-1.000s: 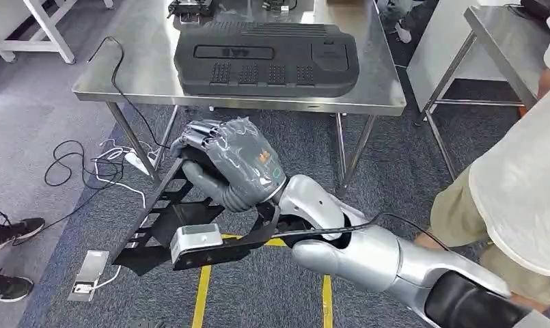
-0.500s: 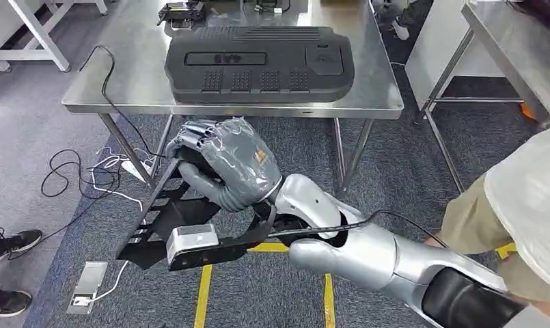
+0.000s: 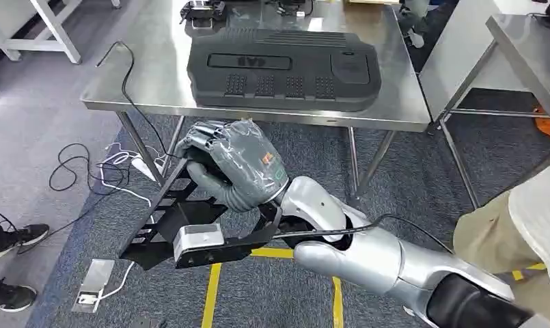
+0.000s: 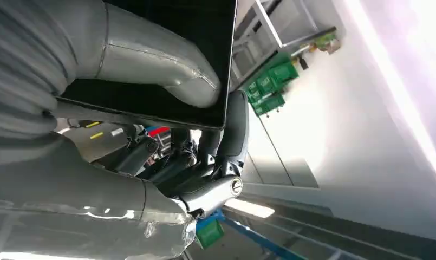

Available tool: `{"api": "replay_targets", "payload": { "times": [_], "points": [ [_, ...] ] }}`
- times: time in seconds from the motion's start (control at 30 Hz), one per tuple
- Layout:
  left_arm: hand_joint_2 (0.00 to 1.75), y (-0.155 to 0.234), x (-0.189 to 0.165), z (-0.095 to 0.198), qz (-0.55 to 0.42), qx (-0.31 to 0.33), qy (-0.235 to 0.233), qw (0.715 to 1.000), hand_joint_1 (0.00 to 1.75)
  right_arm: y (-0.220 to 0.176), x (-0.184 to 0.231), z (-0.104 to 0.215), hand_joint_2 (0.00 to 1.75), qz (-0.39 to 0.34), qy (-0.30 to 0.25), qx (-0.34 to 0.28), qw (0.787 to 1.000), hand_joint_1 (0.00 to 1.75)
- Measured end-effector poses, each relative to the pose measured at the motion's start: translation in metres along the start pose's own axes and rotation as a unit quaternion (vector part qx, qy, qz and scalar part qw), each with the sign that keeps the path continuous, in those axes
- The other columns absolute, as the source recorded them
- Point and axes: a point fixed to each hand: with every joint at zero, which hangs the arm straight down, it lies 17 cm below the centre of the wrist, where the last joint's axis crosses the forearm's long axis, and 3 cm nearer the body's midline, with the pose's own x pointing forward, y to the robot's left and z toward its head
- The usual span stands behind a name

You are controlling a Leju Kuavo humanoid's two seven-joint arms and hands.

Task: Take the parts from the cabinet and place them on the table.

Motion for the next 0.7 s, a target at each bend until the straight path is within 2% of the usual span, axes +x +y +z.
{"api": "replay_targets", "payload": {
  "times": [0.7],
  "points": [
    [1.75,-0.001,0.000,-0.001,0.000,-0.001,0.005,1.000,0.00,0.004,-0.011,0.006,1.75,0.012,0.016,0.001,1.000,1.75]
  ]
}}
